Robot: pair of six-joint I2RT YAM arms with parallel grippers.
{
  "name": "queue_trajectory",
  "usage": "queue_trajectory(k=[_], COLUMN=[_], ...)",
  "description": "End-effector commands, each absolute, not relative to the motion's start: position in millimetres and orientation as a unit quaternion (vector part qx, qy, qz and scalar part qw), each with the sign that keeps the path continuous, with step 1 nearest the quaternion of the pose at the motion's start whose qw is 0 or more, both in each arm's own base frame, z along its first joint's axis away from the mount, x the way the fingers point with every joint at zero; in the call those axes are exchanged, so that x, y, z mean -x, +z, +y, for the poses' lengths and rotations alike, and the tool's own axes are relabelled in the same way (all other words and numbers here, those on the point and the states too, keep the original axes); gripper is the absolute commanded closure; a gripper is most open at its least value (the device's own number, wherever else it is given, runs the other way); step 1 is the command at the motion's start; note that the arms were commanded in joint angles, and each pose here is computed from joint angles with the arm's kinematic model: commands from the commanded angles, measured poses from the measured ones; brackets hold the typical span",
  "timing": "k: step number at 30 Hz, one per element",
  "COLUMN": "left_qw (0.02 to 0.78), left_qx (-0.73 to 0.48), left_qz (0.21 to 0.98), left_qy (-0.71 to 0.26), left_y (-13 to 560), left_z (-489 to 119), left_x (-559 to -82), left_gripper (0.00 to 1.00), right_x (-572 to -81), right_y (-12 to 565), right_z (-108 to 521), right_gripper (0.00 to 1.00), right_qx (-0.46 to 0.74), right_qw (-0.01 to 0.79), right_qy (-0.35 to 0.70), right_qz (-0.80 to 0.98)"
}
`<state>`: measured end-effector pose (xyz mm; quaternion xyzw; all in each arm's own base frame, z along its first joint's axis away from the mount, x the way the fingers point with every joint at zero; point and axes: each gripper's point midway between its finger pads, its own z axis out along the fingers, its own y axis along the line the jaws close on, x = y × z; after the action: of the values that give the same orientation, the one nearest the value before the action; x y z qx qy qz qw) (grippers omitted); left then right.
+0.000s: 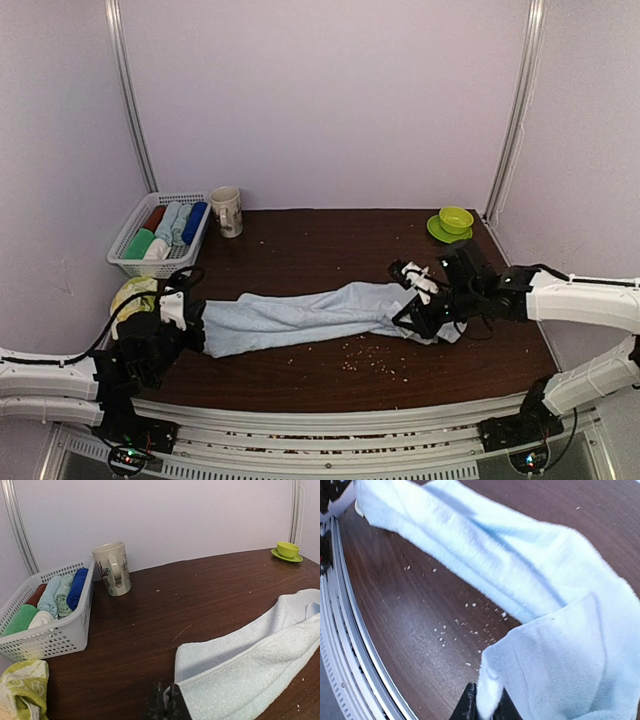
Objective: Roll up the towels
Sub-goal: Flatten out the towel at the center of the board.
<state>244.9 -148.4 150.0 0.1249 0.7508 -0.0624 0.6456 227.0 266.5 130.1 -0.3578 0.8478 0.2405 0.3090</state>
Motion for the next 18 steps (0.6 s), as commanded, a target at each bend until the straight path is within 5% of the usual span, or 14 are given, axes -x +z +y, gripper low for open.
queue_trajectory(k=[1, 10, 18], left_qw=[0.659, 0.661, 0.660], left_qx=[-0.099, -0.097, -0.098], left_qz=[0.743, 0.741, 0.742], left_qy=[-0.066, -0.066, -0.067], left_y=[162, 164, 163], left_z=[-145, -144, -144], left_x=[-247, -247, -247], left_gripper=[1.00, 1.00, 1.00], right_x=[-215, -224, -172], right_y=[106, 94, 96], right_z=[281, 281, 314], right_gripper=[0.84, 0.67, 0.39], right_qx=[0.385, 0.381, 0.439], right_qw=[0.294, 0.292, 0.330], right_qy=[0.165, 0.017, -0.050], right_qz=[0.859, 0.877, 0.834])
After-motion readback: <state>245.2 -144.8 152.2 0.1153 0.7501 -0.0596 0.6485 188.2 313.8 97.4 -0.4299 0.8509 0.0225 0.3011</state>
